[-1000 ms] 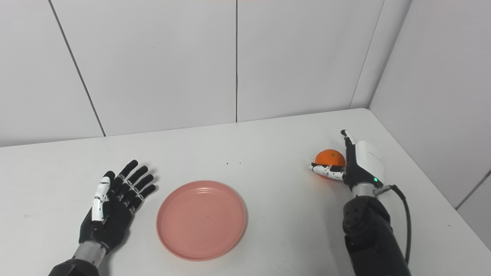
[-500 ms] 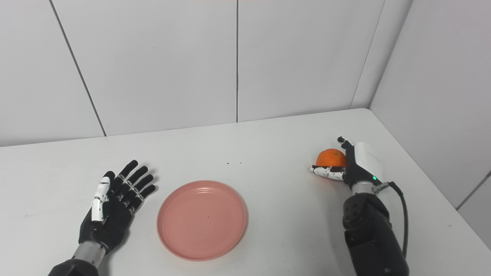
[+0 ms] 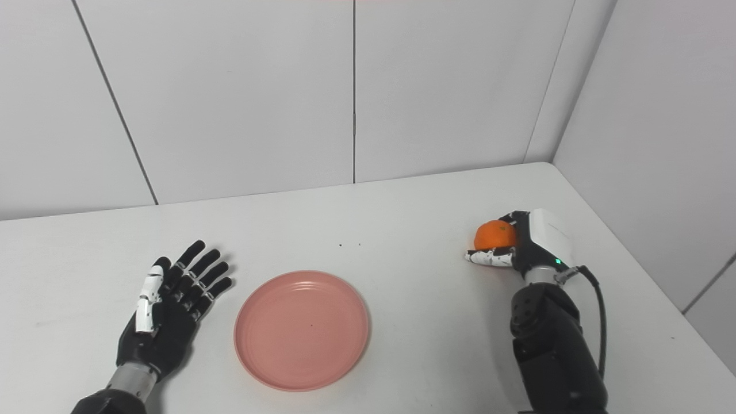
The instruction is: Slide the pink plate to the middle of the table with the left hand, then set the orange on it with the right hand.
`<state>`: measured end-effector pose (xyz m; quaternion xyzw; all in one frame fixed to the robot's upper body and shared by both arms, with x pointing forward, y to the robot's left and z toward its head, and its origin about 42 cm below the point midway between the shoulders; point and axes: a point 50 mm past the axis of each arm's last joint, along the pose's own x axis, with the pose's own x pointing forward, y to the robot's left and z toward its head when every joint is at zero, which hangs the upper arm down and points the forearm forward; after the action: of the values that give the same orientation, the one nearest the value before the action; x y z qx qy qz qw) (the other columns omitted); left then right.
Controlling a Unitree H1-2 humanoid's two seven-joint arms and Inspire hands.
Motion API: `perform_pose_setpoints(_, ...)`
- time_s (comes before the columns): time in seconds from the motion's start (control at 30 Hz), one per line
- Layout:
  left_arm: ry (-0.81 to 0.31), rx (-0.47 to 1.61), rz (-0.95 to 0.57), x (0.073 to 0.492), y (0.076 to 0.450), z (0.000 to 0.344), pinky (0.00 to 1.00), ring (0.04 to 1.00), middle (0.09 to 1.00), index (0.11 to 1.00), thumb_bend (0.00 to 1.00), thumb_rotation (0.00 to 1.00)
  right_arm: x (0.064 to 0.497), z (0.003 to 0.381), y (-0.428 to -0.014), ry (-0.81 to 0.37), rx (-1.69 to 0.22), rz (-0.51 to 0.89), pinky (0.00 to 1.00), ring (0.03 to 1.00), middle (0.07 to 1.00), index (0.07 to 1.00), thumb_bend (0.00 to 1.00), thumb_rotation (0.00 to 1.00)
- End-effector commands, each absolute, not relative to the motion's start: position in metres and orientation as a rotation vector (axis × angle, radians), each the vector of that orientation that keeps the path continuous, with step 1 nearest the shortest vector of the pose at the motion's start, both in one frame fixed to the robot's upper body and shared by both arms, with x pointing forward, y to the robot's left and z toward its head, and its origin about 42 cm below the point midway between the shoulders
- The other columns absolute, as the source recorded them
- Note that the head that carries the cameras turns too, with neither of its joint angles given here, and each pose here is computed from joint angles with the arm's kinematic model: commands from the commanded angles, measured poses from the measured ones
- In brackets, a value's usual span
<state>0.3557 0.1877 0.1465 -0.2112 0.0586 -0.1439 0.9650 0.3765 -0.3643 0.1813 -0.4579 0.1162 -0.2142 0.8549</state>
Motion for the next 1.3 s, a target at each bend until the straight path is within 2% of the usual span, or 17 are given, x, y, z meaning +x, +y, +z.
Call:
perform_pose_setpoints(0.0, 0.139, -0.429, -0.295, 0.353, 0.189, 0.144, 0.83, 0.844, 0.855, 0.856, 0.35, 1.00, 0.381, 0.196, -0.364, 0.207, -0.966, -0.454, 0.37, 0.442, 0.505, 0.502, 0.85, 0.22)
perform_pose_setpoints(0.07, 0.142, -0.434, -0.294, 0.353, 0.189, 0.144, 0.83, 0.843, 0.853, 0.853, 0.35, 1.00, 0.380, 0.199, -0.363, 0.185, -0.959, -0.457, 0.36, 0.428, 0.485, 0.480, 0.81, 0.18)
perform_pose_setpoints(0.1, 0.144, -0.435, -0.293, 0.353, 0.188, 0.144, 0.83, 0.841, 0.852, 0.850, 0.35, 1.00, 0.378, 0.201, -0.363, 0.173, -0.955, -0.458, 0.35, 0.423, 0.481, 0.481, 0.67, 0.16)
perform_pose_setpoints(0.13, 0.145, -0.436, -0.291, 0.353, 0.188, 0.144, 0.83, 0.840, 0.850, 0.848, 0.35, 1.00, 0.377, 0.203, -0.363, 0.160, -0.951, -0.460, 0.35, 0.416, 0.474, 0.482, 0.57, 0.15)
perform_pose_setpoints(0.23, 0.143, -0.436, -0.292, 0.353, 0.187, 0.145, 0.83, 0.841, 0.851, 0.851, 0.35, 1.00, 0.374, 0.210, -0.361, 0.128, -0.938, -0.470, 0.34, 0.402, 0.458, 0.482, 0.53, 0.14)
perform_pose_setpoints(0.6, 0.132, -0.434, -0.290, 0.352, 0.184, 0.145, 0.83, 0.845, 0.852, 0.851, 0.35, 1.00, 0.358, 0.250, -0.341, -0.053, -0.934, -0.491, 0.32, 0.389, 0.447, 0.482, 0.52, 0.14)
perform_pose_setpoints(0.87, 0.130, -0.432, -0.282, 0.351, 0.180, 0.147, 0.83, 0.844, 0.854, 0.853, 0.35, 1.00, 0.349, 0.284, -0.306, -0.219, -0.934, -0.471, 0.31, 0.397, 0.453, 0.482, 0.52, 0.14)
perform_pose_setpoints(1.27, 0.114, -0.433, -0.283, 0.348, 0.171, 0.149, 0.83, 0.840, 0.853, 0.853, 0.35, 1.00, 0.334, 0.305, -0.233, -0.373, -0.919, -0.303, 0.28, 0.370, 0.434, 0.482, 0.52, 0.14)
